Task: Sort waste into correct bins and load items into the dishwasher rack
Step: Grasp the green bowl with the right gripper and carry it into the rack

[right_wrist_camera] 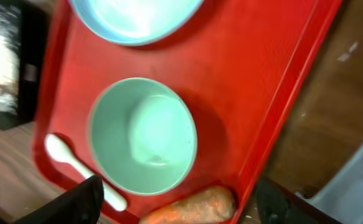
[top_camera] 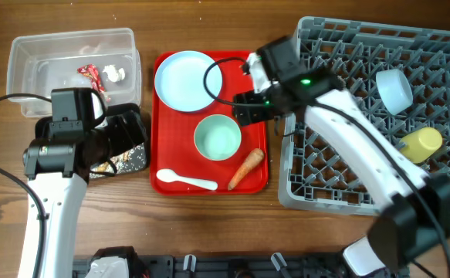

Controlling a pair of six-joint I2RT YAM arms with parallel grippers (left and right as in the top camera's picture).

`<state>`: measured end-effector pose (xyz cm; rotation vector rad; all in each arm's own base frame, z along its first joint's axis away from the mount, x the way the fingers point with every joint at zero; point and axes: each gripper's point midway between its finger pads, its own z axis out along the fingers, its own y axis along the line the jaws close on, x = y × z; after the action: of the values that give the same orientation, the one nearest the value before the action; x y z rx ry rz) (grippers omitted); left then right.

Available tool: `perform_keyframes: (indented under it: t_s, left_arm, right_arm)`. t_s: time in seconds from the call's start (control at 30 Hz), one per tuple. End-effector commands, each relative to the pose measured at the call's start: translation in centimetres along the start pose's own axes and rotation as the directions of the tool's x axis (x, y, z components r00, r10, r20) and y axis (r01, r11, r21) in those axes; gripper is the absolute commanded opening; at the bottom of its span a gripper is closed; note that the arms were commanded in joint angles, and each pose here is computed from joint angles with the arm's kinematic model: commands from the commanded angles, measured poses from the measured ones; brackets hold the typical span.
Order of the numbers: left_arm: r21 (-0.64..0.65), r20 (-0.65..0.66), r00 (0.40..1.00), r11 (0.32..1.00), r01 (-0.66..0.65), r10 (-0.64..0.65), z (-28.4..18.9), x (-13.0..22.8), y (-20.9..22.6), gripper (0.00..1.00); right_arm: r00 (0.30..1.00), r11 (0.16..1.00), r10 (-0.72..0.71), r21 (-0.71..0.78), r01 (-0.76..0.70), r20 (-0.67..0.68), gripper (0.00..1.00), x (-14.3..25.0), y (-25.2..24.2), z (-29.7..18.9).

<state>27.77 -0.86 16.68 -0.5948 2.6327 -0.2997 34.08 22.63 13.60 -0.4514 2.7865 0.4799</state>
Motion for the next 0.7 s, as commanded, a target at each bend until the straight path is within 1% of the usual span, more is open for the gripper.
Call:
perform_keyframes:
  t_s: [0.0, 0.03, 0.1, 0.13, 0.2, 0.23, 0.27, 0.3, 0.33, 0.37, 0.43, 0.5, 0.6, 0.67]
  left_arm:
    - [0.005, 0.016, 1.0, 1.0, 0.005, -0.005, -0.4, -0.4, 0.0, 0.97]
    - [0.005, 0.016, 1.0, 1.0, 0.005, -0.005, -0.4, -0.4, 0.0, 0.97]
    - [0.005, 0.016, 1.0, 1.0, 0.005, -0.005, -0.4, -0.4, 0.0, 0.97]
    - [0.005, 0.016, 1.0, 1.0, 0.005, -0.005, -0.4, -0.4, 0.0, 0.97]
    - [0.005, 0.016, 1.0, 1.0, 0.005, -0.005, -0.4, -0.4, 0.0, 0.98]
    - [0.005, 0.016, 1.0, 1.0, 0.005, -0.005, -0.4, -0.4, 0.0, 0.98]
    - [0.005, 0.016, 1.0, 1.0, 0.005, -0.005, -0.4, -0.4, 0.0, 0.98]
    - [0.005, 0.016, 1.0, 1.0, 0.005, -0.005, -0.4, -0.4, 0.0, 0.98]
    - [0.005, 0.016, 1.0, 1.0, 0.005, -0.005, -0.4, -0.4, 0.0, 0.98]
    - [0.005, 0.015, 1.0, 1.0, 0.005, -0.005, -0.4, -0.4, 0.0, 0.98]
    - [0.005, 0.015, 1.0, 1.0, 0.005, -0.005, -0.4, -0.4, 0.0, 0.98]
    - [0.005, 0.015, 1.0, 1.0, 0.005, -0.005, -0.4, -0.4, 0.0, 0.98]
    - [0.005, 0.016, 1.0, 1.0, 0.005, -0.005, -0.4, -0.4, 0.0, 0.98]
    - [0.005, 0.016, 1.0, 1.0, 0.005, -0.005, -0.4, -0.4, 0.0, 0.98]
  right_arm:
    - [0.993, 0.999, 0.046, 0.0, -0.046, -0.111, 0.77, 1.4, 0.3, 4.2]
    - [0.989, 0.999, 0.049, 0.006, -0.049, -0.142, 0.71, 2.0, 0.2, 5.3]
    - [0.974, 0.996, 0.085, 0.03, -0.081, -0.209, 0.67, 3.2, -0.4, 8.0]
    - [0.968, 0.996, 0.092, 0.035, -0.087, -0.233, 0.63, 3.7, -0.7, 8.9]
    - [0.958, 0.995, 0.101, 0.031, -0.096, -0.269, 0.57, 4.4, -0.8, 10.2]
    - [0.956, 0.995, 0.102, 0.031, -0.097, -0.274, 0.52, 4.5, -0.9, 10.5]
    - [0.958, 0.995, 0.1, 0.029, -0.096, -0.269, 0.45, 4.4, -0.9, 10.6]
    - [0.964, 0.995, 0.095, 0.023, -0.092, -0.25, 0.33, 3.9, -0.8, 10.8]
    - [0.968, 0.995, 0.095, 0.017, -0.093, -0.232, 0.24, 3.5, -0.7, 10.9]
    - [0.969, 0.993, 0.115, 0.026, -0.112, -0.217, 0.22, 3.1, -0.8, 10.9]
    - [0.973, 0.989, 0.14, 0.072, -0.129, -0.184, 0.15, 2.5, -1.5, 10.8]
    - [0.982, 0.988, 0.133, 0.102, -0.119, -0.136, 0.04, 1.4, -2.2, 9.6]
    - [0.99, 0.98, 0.135, 0.15, -0.128, -0.036, 0.04, -0.5, -3.4, 6.4]
    - [0.989, 0.97, 0.134, 0.195, -0.143, 0.06, 0.04, -2.1, -4.5, 3.1]
